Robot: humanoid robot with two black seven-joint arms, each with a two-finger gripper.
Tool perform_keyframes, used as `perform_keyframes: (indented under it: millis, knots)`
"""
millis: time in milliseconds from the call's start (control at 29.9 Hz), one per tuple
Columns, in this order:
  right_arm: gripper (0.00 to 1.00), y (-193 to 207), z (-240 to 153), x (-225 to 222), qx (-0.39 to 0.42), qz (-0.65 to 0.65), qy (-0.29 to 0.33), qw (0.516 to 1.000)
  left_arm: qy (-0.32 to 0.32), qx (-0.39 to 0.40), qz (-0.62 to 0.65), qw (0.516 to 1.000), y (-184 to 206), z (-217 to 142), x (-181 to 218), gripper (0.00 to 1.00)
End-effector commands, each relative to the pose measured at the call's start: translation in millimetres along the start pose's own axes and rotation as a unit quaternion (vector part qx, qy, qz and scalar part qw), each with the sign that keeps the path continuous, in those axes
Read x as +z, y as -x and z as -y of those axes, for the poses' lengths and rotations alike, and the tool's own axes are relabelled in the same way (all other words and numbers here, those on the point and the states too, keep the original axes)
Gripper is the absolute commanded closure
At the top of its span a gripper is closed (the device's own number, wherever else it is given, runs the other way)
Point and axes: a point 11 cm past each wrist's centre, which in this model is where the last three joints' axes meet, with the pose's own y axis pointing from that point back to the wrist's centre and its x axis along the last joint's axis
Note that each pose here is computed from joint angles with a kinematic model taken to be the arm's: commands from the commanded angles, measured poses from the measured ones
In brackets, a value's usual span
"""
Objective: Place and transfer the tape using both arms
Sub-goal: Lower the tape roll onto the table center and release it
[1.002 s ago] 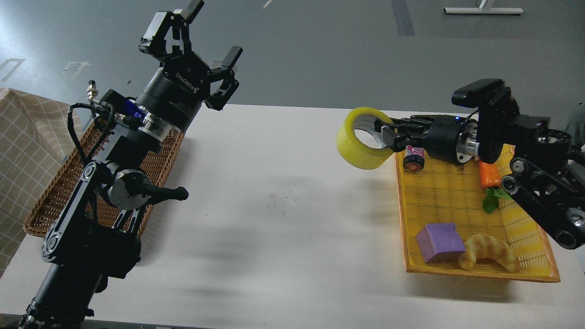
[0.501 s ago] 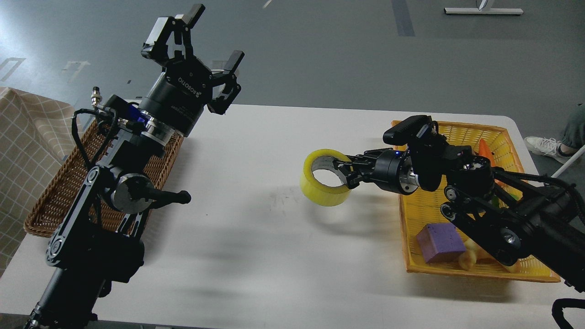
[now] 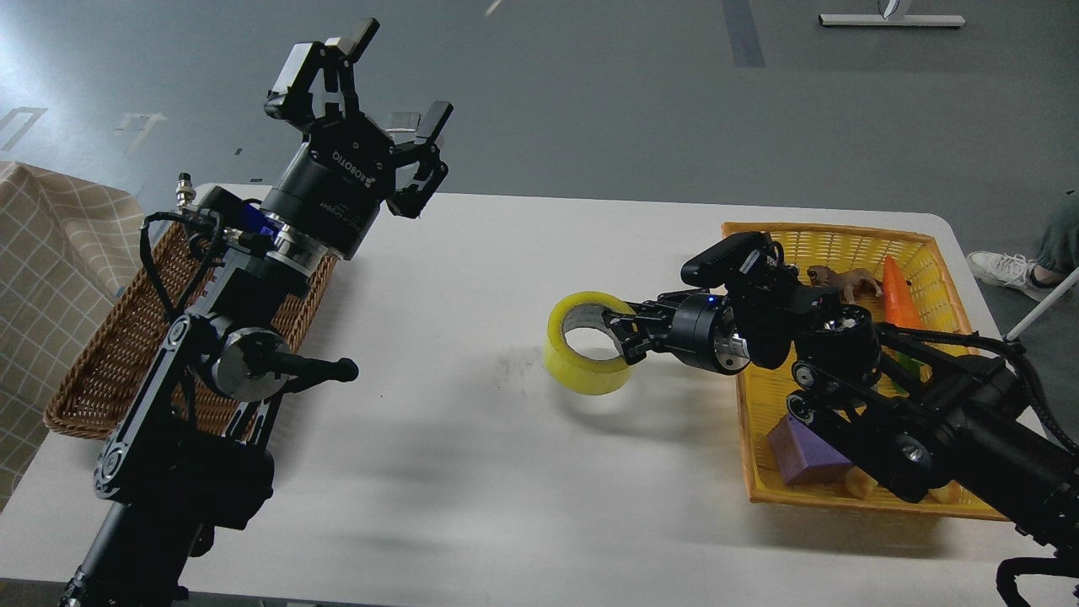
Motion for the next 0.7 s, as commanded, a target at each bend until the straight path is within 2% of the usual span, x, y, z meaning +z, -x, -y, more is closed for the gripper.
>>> perform_keyframes:
  millis: [0,267,334,368,468,501,535,601,668]
  knots:
    - [0.98,-3.0,4.4,-10.3,-0.001,0.003,-0.004,1.000,0.000,0.003,0.002,1.000,-1.6,-0.4,0.9,0.02]
    - [0.94,2.2,6.0,-9.6,-0.006,0.010,0.001,1.000,0.002,0.006,0.005,1.000,-4.1,-1.0,3.8,0.02]
    - [0.90,3.1,6.0,-8.3,-0.006,0.012,0.006,1.000,0.003,0.007,0.005,1.000,-4.8,-1.1,4.6,0.02]
    - [0.84,2.2,6.1,-7.7,-0.004,0.013,0.010,1.000,0.003,0.007,0.005,1.000,-4.8,-1.1,4.6,0.02]
    - [0.52,6.2,6.2,-3.1,-0.005,0.024,0.030,0.999,0.003,0.007,0.004,1.000,-5.4,-1.7,4.2,0.02]
    - [0.38,7.6,7.4,-2.0,-0.005,0.026,0.043,0.999,0.003,0.009,0.004,1.000,-6.2,-2.2,4.3,0.02]
    - [0.34,7.7,7.8,-1.9,-0.005,0.029,0.047,0.998,0.003,0.009,0.005,1.000,-6.7,-2.4,4.7,0.02]
    - [0.15,4.6,8.0,-2.6,0.000,0.052,0.048,0.997,0.004,0.010,0.006,1.000,-8.1,-3.2,5.9,0.02]
    - [0.09,4.4,8.0,-2.9,0.000,0.077,0.047,0.996,0.005,0.010,0.006,1.000,-8.9,-3.5,6.9,0.02]
